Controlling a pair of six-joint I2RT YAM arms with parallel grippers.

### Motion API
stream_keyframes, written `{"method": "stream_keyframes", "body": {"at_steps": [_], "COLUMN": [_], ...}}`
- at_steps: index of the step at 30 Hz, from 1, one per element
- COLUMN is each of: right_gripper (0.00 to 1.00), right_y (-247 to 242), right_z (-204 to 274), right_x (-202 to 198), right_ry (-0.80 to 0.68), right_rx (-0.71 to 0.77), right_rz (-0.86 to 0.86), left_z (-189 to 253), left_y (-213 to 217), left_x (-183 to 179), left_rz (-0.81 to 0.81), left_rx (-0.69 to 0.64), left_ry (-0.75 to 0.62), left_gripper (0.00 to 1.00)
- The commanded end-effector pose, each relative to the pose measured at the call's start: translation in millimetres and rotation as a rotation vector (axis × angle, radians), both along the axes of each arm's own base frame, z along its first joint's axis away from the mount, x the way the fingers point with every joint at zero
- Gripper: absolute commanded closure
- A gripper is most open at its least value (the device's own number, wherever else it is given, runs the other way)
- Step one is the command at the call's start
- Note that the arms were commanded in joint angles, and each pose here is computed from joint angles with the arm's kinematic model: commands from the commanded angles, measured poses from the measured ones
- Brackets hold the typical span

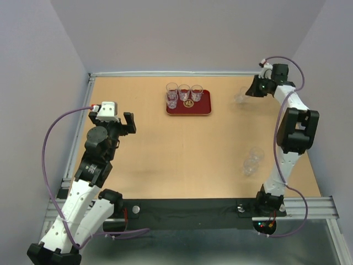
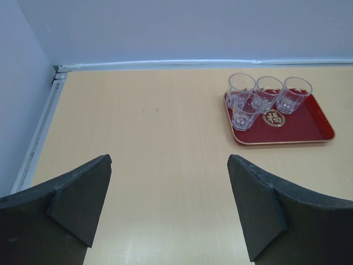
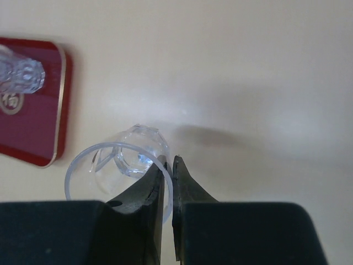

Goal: Place the glasses into the tray

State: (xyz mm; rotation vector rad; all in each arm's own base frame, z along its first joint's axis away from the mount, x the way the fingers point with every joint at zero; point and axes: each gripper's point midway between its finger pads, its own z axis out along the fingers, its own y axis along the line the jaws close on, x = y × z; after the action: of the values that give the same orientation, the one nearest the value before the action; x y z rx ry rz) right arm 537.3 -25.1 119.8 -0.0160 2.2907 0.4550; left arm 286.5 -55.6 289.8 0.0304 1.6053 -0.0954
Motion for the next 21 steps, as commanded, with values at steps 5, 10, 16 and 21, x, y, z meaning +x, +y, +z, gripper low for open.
{"method": "stream_keyframes", "body": {"at_steps": [5,10,16,21], "right_gripper": [0.99,0.99,0.98,0.96], "right_y": [114,158,184,191], "right_z": [28,25,18,5], "right_x": [9,17,22,30], "right_ry": [-0.119,-0.12,-0.124,-0.106], "right_rx": [-0.016,-0.018,-0.063,-0.098], "right_rz": [0.32,0.385,0.415,0.396], "left_z": [9,9,7,6], "left_y": [3,4,3,3], "left_x": [3,3,4,4], "left_rz": [0.016,0.021,0.018,0.016], "left_rx": [-0.013,-0.011,-0.009,-0.009], "left_ry": [-0.044,-0.043,-0.037,-0.035], "left_gripper": [0.02,0.02,0.02,0.02]}}
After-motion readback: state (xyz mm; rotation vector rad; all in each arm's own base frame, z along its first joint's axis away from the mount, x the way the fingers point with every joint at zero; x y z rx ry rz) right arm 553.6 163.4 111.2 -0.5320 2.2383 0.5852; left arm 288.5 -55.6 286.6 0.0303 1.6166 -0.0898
